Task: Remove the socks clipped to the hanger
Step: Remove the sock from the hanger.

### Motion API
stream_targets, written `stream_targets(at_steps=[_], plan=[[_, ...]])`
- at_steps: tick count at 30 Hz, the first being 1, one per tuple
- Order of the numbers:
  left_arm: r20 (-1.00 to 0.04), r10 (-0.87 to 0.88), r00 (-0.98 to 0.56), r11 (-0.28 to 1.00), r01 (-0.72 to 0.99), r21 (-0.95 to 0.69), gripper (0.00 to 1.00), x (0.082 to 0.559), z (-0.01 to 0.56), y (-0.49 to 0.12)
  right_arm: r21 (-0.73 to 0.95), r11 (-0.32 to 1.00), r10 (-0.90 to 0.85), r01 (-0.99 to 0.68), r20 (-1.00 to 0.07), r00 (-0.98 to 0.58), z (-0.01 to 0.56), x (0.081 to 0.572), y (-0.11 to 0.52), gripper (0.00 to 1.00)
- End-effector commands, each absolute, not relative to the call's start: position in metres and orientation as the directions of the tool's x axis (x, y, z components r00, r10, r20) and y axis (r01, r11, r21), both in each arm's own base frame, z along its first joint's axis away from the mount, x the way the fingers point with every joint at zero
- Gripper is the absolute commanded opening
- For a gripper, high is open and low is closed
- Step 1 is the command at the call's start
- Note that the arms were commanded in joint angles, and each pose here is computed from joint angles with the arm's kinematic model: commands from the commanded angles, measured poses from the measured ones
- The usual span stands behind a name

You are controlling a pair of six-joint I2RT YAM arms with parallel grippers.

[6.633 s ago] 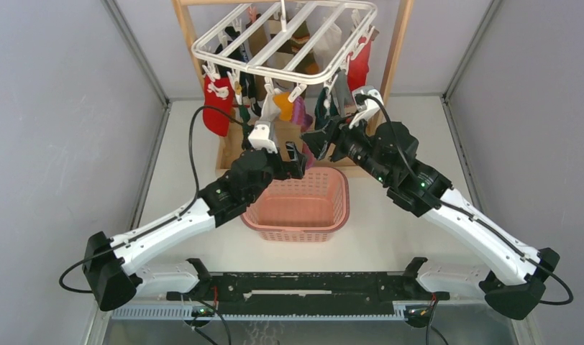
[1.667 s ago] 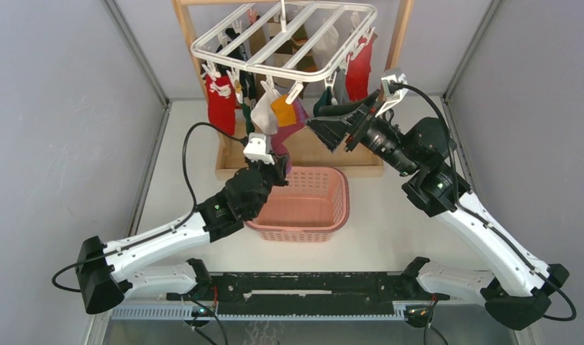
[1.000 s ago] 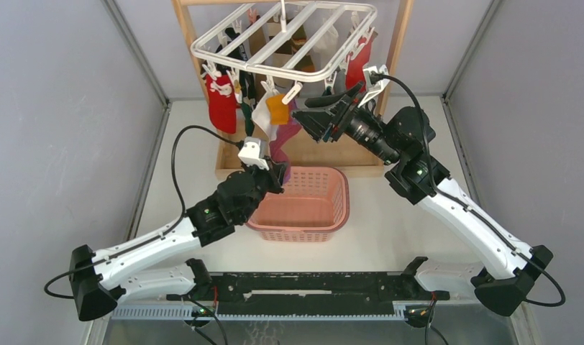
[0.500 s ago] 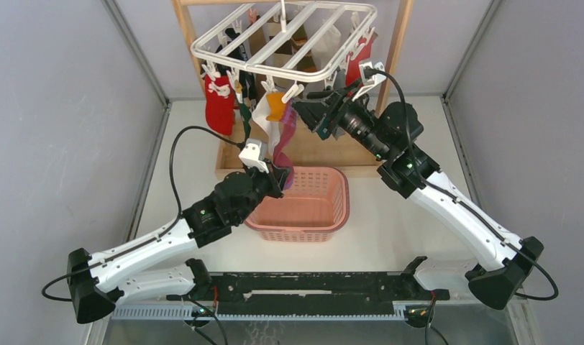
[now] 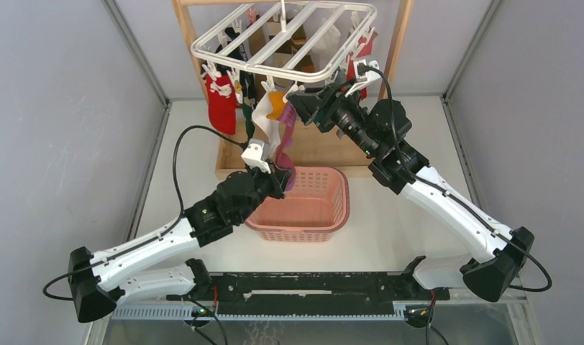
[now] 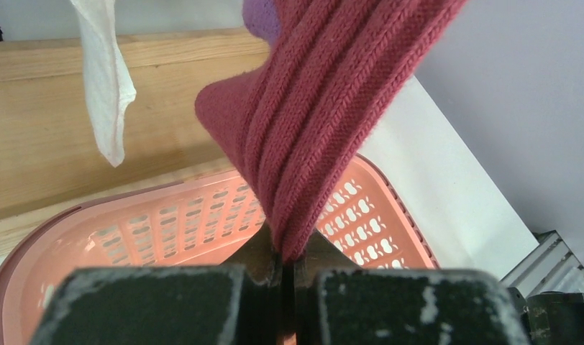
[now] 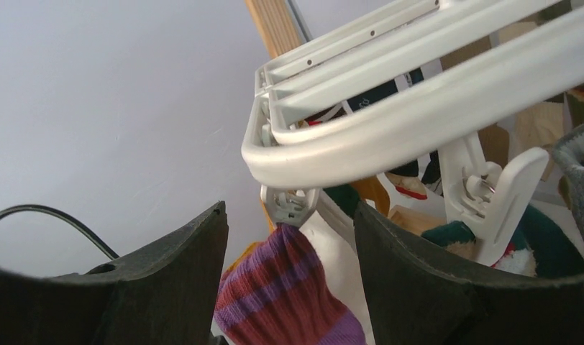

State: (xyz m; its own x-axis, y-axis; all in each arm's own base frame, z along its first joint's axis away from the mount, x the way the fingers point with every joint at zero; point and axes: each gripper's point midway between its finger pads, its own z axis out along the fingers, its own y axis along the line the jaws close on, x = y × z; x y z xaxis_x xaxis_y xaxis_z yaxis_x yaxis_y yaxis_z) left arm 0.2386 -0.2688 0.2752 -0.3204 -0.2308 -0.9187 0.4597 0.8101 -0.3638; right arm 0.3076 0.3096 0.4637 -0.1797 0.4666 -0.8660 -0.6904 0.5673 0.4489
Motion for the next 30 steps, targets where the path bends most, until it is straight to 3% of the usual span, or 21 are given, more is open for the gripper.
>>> stream_targets(at_steps=[1,30], plan=[[-0.917,-0.255,-0.308,0.799,0.467,-0.379,0.0,0.242,0.291,-0.273,0.432,0.584,0.527,-0.687,-0.846,-0.084,0.504,0.307,0.304,0.72],[-0.923,-0.203,-0.326,0.836,0.433,-0.337,0.0,0.249,0.283,-0.274,0.393,0.718,0.444,-0.575,-0.894,-0.057,0.491,0.315,0.314,0.64]])
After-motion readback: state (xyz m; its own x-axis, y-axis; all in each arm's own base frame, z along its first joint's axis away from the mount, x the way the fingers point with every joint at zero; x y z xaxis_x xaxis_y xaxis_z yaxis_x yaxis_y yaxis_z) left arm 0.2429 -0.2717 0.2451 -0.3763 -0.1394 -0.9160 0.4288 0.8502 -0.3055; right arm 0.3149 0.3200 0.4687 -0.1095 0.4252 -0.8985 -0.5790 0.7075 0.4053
